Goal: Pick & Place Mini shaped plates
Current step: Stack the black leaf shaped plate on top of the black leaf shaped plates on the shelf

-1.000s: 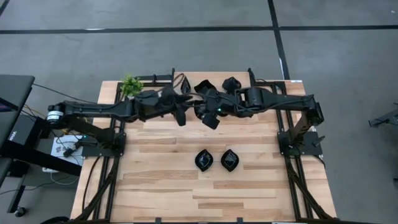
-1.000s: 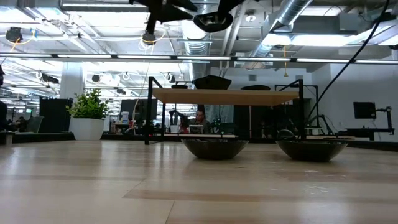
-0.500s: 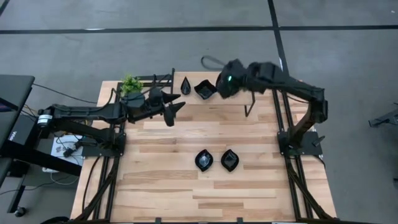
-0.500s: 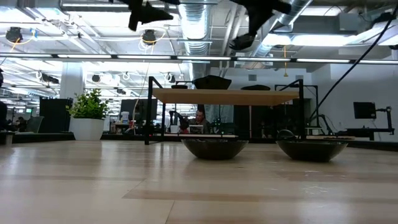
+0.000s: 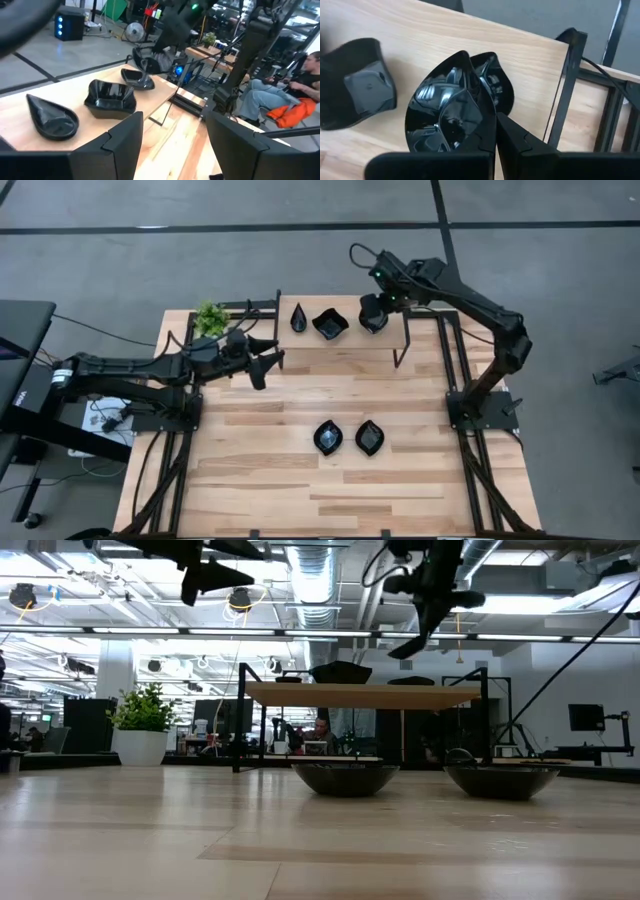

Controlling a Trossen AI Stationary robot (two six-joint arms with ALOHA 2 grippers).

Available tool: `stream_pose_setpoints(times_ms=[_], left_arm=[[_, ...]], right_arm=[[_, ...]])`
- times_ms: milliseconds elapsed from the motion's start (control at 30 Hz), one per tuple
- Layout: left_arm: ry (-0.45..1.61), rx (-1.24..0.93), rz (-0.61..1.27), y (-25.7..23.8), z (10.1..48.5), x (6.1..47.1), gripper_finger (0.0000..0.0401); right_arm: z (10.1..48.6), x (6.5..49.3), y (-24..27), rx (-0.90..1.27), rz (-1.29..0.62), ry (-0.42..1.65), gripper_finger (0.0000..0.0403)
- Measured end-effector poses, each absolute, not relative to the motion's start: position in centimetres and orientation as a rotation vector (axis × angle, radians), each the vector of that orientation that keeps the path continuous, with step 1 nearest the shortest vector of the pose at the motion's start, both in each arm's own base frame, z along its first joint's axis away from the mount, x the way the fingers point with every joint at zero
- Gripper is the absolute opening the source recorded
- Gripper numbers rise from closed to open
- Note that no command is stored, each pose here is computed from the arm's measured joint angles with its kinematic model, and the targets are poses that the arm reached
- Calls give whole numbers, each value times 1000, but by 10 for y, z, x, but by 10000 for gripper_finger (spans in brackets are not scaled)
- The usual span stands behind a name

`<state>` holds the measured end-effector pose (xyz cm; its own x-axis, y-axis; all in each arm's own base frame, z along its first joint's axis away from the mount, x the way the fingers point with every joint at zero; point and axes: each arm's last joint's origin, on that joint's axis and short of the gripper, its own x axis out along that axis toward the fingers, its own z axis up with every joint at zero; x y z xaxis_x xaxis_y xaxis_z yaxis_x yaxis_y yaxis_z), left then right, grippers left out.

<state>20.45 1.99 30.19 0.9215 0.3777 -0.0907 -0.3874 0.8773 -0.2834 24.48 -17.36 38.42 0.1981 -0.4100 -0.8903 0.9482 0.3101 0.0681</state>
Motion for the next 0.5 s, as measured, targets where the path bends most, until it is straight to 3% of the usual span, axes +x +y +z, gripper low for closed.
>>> stream_pose_setpoints(times_ms=[500], left_arm=[[9, -341, 390, 18, 297, 197, 214]], right_arm=[[351, 246, -188, 797, -1152, 875, 0]])
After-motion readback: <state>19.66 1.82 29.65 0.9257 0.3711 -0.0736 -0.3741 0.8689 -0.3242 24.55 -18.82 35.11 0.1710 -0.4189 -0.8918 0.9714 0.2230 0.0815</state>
